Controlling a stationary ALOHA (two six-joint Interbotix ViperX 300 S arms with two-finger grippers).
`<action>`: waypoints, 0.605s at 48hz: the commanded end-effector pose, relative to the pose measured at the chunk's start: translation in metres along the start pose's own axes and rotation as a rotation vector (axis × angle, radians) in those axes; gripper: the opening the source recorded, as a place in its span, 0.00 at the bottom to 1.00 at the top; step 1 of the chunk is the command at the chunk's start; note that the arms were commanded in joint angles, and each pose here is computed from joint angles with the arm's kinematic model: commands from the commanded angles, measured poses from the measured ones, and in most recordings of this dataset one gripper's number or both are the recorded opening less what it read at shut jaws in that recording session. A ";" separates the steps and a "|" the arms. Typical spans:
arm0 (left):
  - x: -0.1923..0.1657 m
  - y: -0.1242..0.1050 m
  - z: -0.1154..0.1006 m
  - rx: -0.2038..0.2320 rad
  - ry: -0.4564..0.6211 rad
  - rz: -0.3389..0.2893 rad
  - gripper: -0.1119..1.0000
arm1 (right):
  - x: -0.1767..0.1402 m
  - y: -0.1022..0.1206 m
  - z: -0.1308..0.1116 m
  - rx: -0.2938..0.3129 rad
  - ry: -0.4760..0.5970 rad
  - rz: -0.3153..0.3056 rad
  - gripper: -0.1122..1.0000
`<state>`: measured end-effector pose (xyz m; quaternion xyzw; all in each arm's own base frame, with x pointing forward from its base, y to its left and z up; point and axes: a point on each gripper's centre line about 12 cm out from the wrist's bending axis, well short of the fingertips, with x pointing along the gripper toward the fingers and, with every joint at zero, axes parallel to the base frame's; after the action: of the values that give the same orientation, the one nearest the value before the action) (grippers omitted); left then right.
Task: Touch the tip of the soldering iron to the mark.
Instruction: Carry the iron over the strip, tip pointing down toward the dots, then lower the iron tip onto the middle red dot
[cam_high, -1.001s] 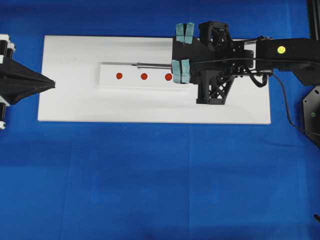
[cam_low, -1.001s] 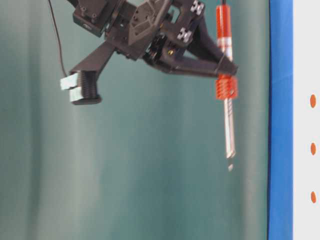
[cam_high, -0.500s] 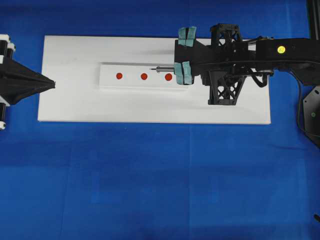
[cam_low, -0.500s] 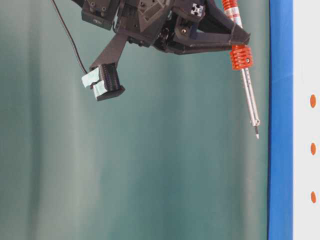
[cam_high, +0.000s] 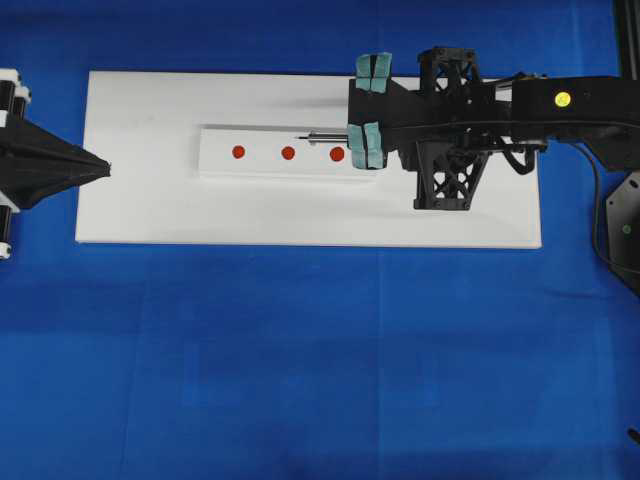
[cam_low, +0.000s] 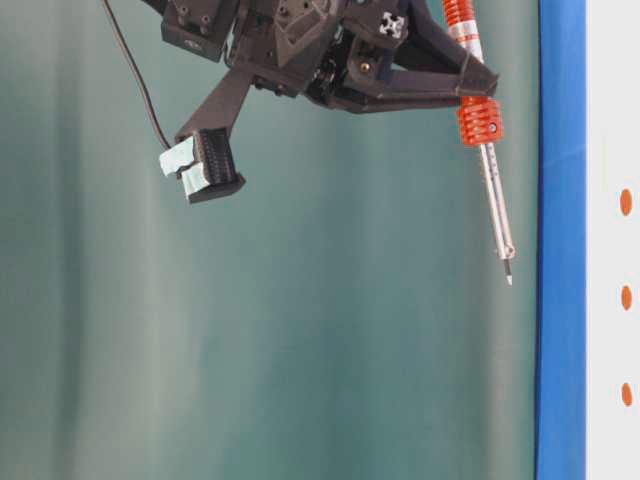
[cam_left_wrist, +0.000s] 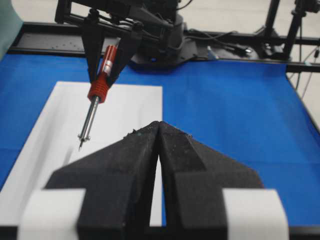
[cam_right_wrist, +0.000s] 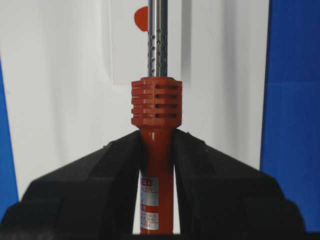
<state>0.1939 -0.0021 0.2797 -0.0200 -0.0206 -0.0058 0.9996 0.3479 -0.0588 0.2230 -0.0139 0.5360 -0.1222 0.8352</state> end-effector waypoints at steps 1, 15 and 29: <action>0.002 -0.001 0.004 0.000 -0.012 -0.004 0.10 | -0.007 -0.001 0.006 0.007 -0.033 0.001 0.16; 0.002 -0.001 0.004 0.000 -0.012 -0.004 0.10 | -0.006 -0.001 0.008 0.006 -0.047 0.005 0.16; 0.002 0.000 0.004 0.000 -0.011 -0.002 0.10 | -0.003 0.003 0.012 0.004 -0.063 0.015 0.16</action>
<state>0.1940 -0.0024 0.2803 -0.0208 -0.0213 -0.0066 0.9995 0.3520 -0.0584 0.2217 -0.0129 0.5267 -0.1190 0.8416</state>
